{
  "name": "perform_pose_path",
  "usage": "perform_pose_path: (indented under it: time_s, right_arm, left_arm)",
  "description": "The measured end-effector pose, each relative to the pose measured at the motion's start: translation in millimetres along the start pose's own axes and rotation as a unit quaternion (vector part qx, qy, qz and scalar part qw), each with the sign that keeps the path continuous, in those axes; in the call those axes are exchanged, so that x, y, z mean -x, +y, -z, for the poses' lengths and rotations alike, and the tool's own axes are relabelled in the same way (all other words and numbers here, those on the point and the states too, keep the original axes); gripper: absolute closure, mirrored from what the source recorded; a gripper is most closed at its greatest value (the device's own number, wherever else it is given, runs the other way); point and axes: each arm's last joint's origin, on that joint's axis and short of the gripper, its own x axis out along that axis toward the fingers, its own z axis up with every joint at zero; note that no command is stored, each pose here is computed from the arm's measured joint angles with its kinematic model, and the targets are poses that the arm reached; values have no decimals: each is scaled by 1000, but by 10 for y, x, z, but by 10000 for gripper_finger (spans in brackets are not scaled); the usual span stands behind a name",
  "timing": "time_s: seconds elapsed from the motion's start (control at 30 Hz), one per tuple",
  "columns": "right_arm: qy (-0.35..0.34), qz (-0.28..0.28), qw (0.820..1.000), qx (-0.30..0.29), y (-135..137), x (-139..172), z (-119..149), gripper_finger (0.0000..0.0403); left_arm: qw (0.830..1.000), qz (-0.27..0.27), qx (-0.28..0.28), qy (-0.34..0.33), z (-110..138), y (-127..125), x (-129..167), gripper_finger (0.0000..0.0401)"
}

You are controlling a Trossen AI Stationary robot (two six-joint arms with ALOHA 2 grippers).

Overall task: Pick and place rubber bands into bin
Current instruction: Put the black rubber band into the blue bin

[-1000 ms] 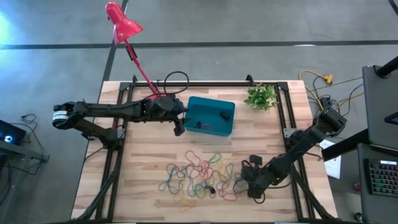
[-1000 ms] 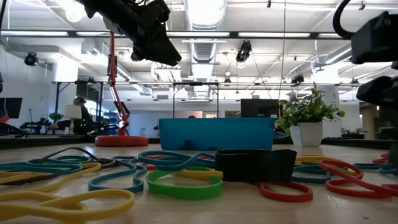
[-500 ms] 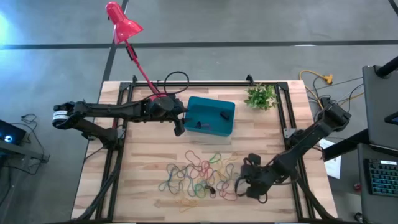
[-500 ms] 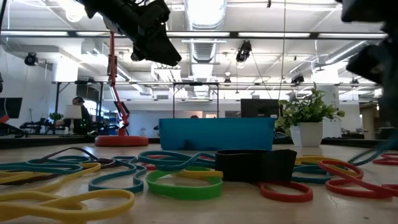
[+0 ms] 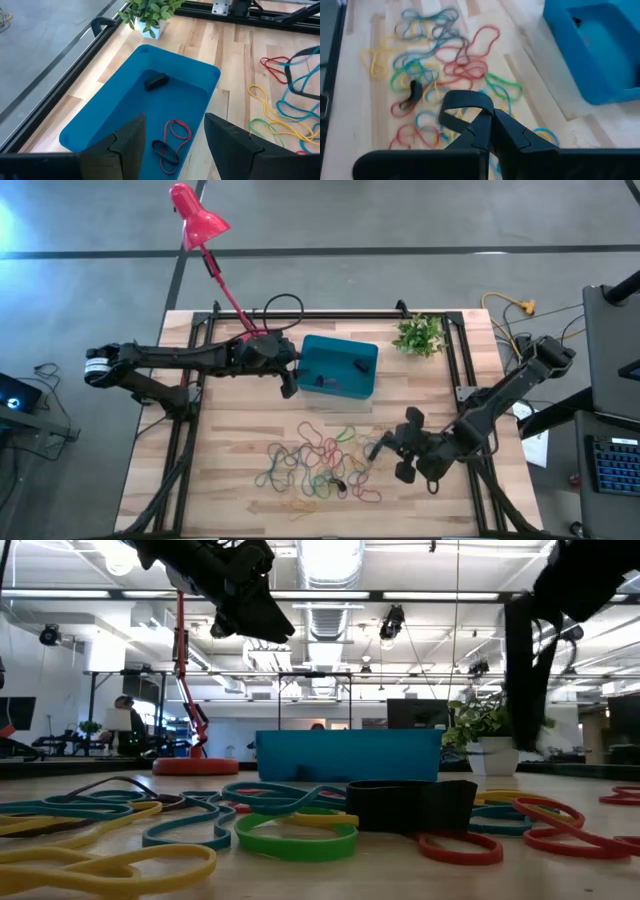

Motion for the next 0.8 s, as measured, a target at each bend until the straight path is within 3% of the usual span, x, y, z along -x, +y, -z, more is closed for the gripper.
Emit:
perform_pose_path:
  time_s: [0.17,0.8]
  right_arm:
    - [91,8,996,11,-55,-147,98,395]
    - [138,40,989,14,-111,-301,231,394]
  left_arm:
    - [1000,0,0,3,19,1,-6,216]
    - [1000,0,1,0,15,2,-7,216]
